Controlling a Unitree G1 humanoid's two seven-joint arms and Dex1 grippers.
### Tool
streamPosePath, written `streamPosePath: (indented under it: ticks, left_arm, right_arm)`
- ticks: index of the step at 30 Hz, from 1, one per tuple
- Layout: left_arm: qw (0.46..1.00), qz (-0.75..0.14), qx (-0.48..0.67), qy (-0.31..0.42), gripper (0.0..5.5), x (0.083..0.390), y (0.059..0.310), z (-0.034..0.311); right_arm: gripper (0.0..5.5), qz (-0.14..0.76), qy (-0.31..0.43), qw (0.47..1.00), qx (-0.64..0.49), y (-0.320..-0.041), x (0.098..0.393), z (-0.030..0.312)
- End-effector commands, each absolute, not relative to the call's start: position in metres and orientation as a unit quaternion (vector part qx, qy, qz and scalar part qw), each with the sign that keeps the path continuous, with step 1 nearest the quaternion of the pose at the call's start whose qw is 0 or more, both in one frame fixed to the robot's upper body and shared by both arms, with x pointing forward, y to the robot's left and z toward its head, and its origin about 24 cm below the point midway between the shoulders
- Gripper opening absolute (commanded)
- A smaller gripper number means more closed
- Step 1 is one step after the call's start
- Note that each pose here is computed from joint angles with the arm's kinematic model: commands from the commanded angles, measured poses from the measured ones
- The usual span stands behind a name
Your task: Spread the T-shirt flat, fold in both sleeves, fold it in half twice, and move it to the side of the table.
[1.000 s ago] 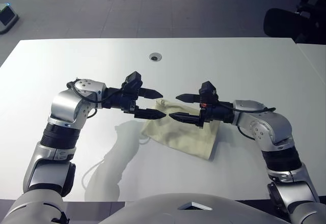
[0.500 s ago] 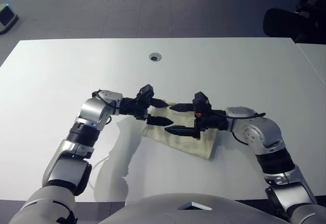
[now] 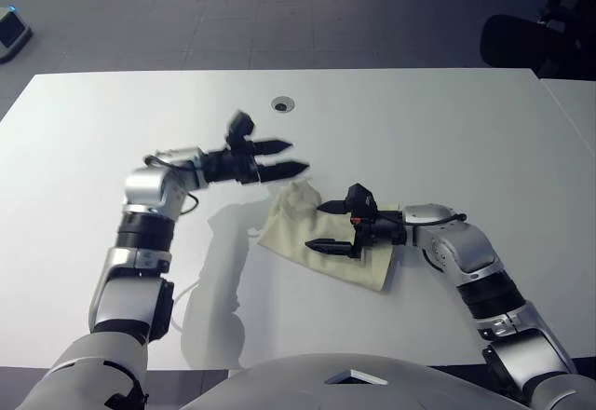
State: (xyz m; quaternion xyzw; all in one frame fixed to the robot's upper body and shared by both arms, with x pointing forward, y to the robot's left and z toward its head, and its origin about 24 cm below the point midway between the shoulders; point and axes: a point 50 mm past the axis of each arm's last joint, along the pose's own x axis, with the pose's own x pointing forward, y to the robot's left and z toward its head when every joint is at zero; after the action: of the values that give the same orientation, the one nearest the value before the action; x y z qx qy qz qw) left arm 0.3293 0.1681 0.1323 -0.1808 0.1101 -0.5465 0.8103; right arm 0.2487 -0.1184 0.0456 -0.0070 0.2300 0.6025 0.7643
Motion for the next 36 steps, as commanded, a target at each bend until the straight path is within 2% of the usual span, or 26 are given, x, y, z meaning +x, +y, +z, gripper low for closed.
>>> streamPosePath:
  ticks: [1, 5, 8, 11, 14, 17, 19, 22, 24, 26, 27, 29, 30, 32, 36]
  left_arm:
    - [0.844, -0.485, -0.228, 0.012, 5.40, 0.345, 0.194, 0.181]
    - [0.872, -0.431, -0.229, -0.037, 5.40, 0.339, 0.208, 0.203]
    - [0.899, -0.377, -0.217, -0.047, 5.40, 0.327, 0.208, 0.201]
    - [0.924, -0.313, -0.217, -0.043, 5.40, 0.311, 0.202, 0.189]
    - [0.949, -0.235, -0.210, -0.016, 5.40, 0.297, 0.193, 0.168]
    - [0.956, -0.188, -0.224, -0.011, 5.40, 0.288, 0.188, 0.159]
    - [0.957, -0.178, -0.227, -0.011, 5.40, 0.287, 0.185, 0.158]
    - [0.964, -0.161, -0.212, -0.006, 5.40, 0.288, 0.186, 0.156]
    - [0.970, -0.145, -0.194, -0.005, 5.40, 0.288, 0.188, 0.156]
    - [0.982, -0.109, -0.155, -0.006, 5.40, 0.289, 0.193, 0.156]
    - [0.987, -0.086, -0.133, -0.008, 5.40, 0.289, 0.197, 0.157]
    - [0.995, -0.046, -0.090, -0.018, 5.40, 0.287, 0.203, 0.160]
    - [0.997, -0.030, -0.071, -0.026, 5.40, 0.286, 0.204, 0.164]
    - [0.998, -0.017, -0.038, -0.037, 5.40, 0.286, 0.201, 0.167]
    - [1.000, -0.001, 0.013, -0.020, 5.40, 0.288, 0.196, 0.156]
  right_arm:
    - [5.38, 0.572, 0.272, 0.768, -0.096, -0.137, 0.245, 0.018]
    - [5.38, 0.440, 0.294, 0.834, -0.158, -0.183, 0.253, -0.007]
    - [5.38, 0.284, 0.337, 0.885, -0.148, -0.236, 0.246, -0.027]
    - [5.38, 0.103, 0.402, 0.904, -0.105, -0.285, 0.223, -0.053]
    - [5.38, -0.036, 0.468, 0.878, -0.089, -0.319, 0.178, -0.081]
    - [5.38, -0.084, 0.504, 0.857, -0.065, -0.325, 0.140, -0.100]
    - [5.38, -0.087, 0.508, 0.855, -0.057, -0.326, 0.133, -0.104]
    - [5.38, -0.090, 0.473, 0.874, -0.069, -0.333, 0.149, -0.093]
    - [5.38, -0.098, 0.376, 0.919, -0.075, -0.336, 0.185, -0.065]
    - [5.38, -0.092, 0.186, 0.972, -0.107, -0.330, 0.242, 0.005]
    - [5.38, -0.080, 0.092, 0.984, -0.128, -0.318, 0.265, 0.049]
    - [5.38, -0.049, -0.051, 0.988, -0.139, -0.279, 0.289, 0.128]
    - [5.38, -0.023, -0.106, 0.986, -0.128, -0.249, 0.294, 0.159]
    - [5.38, 0.014, -0.141, 0.984, -0.110, -0.209, 0.291, 0.179]
    - [5.38, 0.029, -0.049, 0.995, -0.081, -0.167, 0.286, 0.126]
